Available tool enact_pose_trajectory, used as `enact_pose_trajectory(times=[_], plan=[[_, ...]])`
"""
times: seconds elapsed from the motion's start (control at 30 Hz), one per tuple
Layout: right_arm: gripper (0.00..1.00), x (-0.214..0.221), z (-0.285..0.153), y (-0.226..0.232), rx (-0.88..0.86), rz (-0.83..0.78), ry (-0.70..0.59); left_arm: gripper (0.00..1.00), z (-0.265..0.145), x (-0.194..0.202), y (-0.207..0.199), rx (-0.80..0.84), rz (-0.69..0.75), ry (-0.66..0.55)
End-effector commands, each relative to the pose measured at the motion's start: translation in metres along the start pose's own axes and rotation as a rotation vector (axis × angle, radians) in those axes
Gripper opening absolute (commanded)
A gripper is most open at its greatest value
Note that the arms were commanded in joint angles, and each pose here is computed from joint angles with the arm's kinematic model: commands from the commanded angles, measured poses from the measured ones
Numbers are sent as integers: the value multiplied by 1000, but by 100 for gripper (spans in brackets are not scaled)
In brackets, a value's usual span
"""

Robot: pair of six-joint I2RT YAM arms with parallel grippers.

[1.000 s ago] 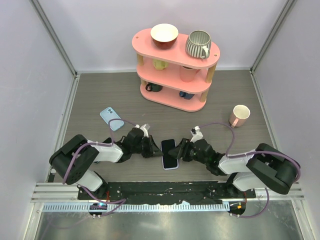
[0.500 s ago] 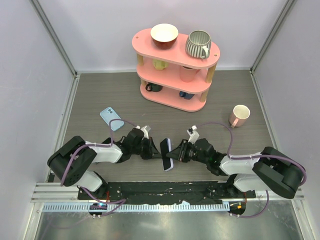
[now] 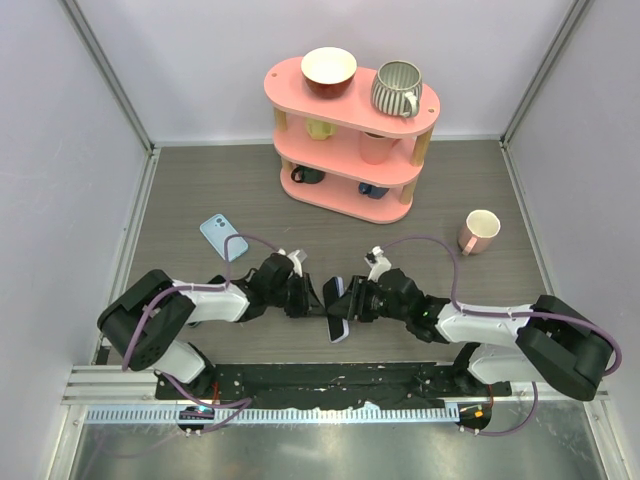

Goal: Put the phone into the phone case

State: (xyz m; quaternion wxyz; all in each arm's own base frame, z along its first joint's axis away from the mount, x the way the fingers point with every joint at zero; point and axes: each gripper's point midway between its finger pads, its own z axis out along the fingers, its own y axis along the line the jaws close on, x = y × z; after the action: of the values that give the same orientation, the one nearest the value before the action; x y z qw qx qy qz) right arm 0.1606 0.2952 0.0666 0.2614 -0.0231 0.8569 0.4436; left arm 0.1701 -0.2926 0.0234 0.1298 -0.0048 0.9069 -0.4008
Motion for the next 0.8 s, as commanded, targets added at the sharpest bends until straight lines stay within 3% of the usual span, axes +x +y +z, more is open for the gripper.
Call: enact_pose_trajectory(times=[0.0,0.07,0.13,0.27,0.37,0.4,0.5,0.7,0.77], plan=[[52,-5,2,3,17,-39,-3,13,2,-5,-17,38,38,2],[52,-7,2,6,8,-46,-9,13,2,-6,-16,31,42,2],[45,-7,2,7,5,-54,-5,13,2,-6,-16,29,43,1],[13,-8,2,3,26,-80,-6,13,1,-7,-18,31,47,0],[1,-10,-3,6,8,-116,-15,16,-6,-17,-23,14,85,-24],[1,-10,-6,8,3,-129,-16,18,-13,-24,-22,-13,79,-28],[1,-21,-18,25,-59,-194,-56,29,-46,-53,-37,-19,115,-99],[1,-30,-59,84,-328,-369,-116,78,-140,-95,-93,92,288,-264],[1,-28,-72,102,-421,-419,-112,84,-161,-89,-118,175,384,-249]])
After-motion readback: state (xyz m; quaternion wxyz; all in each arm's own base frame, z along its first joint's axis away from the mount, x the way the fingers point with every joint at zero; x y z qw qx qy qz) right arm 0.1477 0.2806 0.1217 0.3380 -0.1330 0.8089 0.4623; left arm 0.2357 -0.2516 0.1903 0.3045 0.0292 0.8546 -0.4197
